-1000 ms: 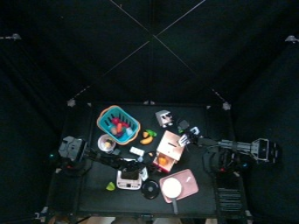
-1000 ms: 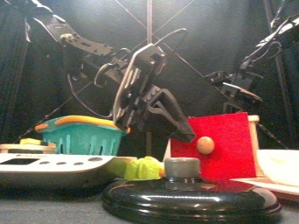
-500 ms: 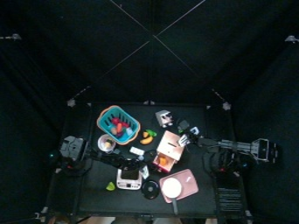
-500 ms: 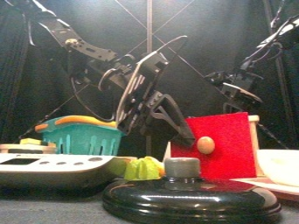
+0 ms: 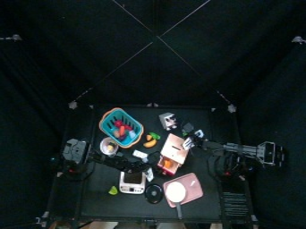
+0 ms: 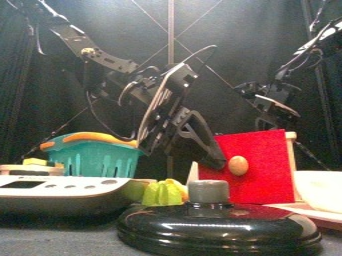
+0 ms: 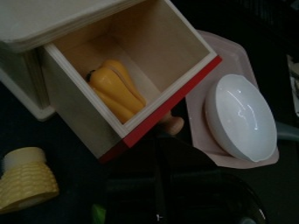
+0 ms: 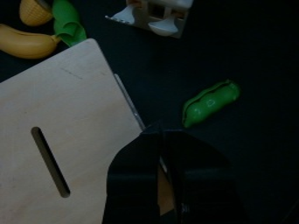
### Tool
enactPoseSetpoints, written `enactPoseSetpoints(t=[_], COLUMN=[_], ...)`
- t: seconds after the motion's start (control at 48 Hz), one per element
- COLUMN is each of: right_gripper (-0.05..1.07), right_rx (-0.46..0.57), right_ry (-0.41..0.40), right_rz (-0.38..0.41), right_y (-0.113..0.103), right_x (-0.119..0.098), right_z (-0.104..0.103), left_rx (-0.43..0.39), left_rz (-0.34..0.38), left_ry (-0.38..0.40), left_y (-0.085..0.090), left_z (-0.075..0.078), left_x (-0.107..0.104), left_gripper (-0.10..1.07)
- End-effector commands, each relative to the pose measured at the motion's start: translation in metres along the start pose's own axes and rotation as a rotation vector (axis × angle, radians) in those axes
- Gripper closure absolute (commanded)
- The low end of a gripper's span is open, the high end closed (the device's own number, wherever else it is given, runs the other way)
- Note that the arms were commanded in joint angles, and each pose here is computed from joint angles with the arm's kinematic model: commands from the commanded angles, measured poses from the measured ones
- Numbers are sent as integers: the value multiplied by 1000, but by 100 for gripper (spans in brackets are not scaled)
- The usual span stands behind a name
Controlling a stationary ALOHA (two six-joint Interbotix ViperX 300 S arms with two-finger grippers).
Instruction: Close drawer
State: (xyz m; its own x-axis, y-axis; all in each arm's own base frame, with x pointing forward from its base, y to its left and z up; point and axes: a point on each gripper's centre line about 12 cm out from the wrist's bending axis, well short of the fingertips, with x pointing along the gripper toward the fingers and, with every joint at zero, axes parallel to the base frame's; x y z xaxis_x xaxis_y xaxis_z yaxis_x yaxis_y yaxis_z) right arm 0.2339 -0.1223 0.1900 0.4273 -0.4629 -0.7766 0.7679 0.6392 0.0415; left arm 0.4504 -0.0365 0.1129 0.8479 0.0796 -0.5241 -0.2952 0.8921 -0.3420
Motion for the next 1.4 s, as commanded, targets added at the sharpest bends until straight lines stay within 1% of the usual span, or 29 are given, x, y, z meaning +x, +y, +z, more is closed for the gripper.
enactPoseSetpoints(t=[0.0, 0.292, 0.479, 0.75, 1.0, 1.271, 1.375], right_gripper=[67, 67, 67, 67, 67, 67, 67], right_rx=[7, -1, -1, -6, -9, -10, -9], right_ry=[-17, -17, -18, -16, -11, -9, -7], right_rz=[14, 16, 17, 20, 18, 17, 16], right_y=[2, 3, 3, 4, 3, 3, 3], right_x=[-3, -3, -3, -3, -2, -2, -2], right_z=[4, 4, 4, 2, 0, -1, -2], left_rx=[-7, -12, -22, -33, -43, -51, -51], left_rz=[-12, -12, -3, 9, 30, 42, 48], left_ry=[-42, -55, -69, -86, -97, -125, -129], left_y=[-4, -4, 1, 6, 18, 26, 30], left_z=[17, 23, 30, 38, 44, 57, 59], left_x=[2, 5, 7, 16, 22, 25, 26], left_gripper=[67, 67, 67, 67, 67, 67, 67])
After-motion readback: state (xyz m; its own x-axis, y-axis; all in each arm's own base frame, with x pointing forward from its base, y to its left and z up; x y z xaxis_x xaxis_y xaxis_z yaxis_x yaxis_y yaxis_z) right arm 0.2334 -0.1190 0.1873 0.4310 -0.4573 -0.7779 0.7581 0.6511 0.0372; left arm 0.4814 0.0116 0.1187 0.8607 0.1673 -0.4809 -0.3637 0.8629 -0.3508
